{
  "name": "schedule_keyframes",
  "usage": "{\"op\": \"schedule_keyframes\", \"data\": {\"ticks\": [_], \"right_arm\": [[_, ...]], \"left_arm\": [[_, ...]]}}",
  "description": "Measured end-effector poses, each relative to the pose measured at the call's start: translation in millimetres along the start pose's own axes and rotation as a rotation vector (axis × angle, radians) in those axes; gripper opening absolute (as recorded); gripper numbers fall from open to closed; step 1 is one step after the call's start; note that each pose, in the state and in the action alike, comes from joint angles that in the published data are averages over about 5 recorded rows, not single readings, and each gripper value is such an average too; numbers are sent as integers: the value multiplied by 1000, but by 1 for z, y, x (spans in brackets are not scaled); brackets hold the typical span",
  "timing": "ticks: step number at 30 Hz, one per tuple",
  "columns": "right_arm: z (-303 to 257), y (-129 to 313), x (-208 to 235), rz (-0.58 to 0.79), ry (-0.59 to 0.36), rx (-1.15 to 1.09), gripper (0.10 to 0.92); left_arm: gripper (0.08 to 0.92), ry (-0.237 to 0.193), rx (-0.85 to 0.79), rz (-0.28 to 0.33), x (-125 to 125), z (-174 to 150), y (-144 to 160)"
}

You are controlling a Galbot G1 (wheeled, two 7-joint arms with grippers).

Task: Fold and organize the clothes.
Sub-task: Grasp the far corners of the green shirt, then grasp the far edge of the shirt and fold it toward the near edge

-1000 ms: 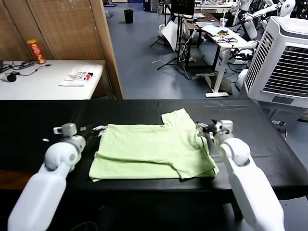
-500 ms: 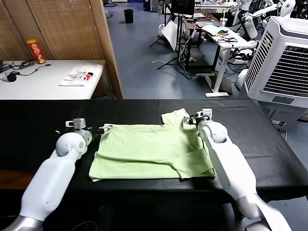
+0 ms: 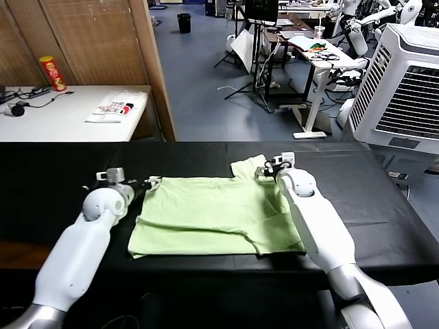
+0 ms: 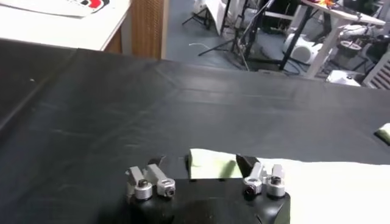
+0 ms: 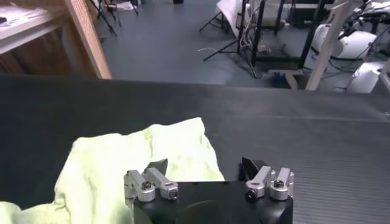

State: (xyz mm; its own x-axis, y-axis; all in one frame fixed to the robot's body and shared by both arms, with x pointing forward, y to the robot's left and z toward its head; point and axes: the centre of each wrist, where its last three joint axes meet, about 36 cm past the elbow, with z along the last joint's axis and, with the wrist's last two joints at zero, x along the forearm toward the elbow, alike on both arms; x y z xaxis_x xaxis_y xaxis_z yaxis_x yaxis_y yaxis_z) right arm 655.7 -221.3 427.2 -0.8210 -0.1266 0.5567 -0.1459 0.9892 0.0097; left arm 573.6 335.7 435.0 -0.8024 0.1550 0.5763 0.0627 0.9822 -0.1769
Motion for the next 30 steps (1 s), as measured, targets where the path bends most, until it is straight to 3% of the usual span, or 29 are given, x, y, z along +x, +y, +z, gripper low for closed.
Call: {"op": "schedule_keyframes", "data": {"ticks": [4,7,19,30], "right_arm": [[2,-1,1,-2,-5,-1,152],[4,-2,3,-3,-20,0,123],[11,-19,48,-32,-174,31,122],[36,-34,120,-72,-207,81,122]], "left_arm": [[240,3,1,3,-1,1,-1],[138,2,1,3,-2,1,-1],[127,-42,-9,-5,13,-3,3],[127,-120,-82,38,74,3,-11]]}}
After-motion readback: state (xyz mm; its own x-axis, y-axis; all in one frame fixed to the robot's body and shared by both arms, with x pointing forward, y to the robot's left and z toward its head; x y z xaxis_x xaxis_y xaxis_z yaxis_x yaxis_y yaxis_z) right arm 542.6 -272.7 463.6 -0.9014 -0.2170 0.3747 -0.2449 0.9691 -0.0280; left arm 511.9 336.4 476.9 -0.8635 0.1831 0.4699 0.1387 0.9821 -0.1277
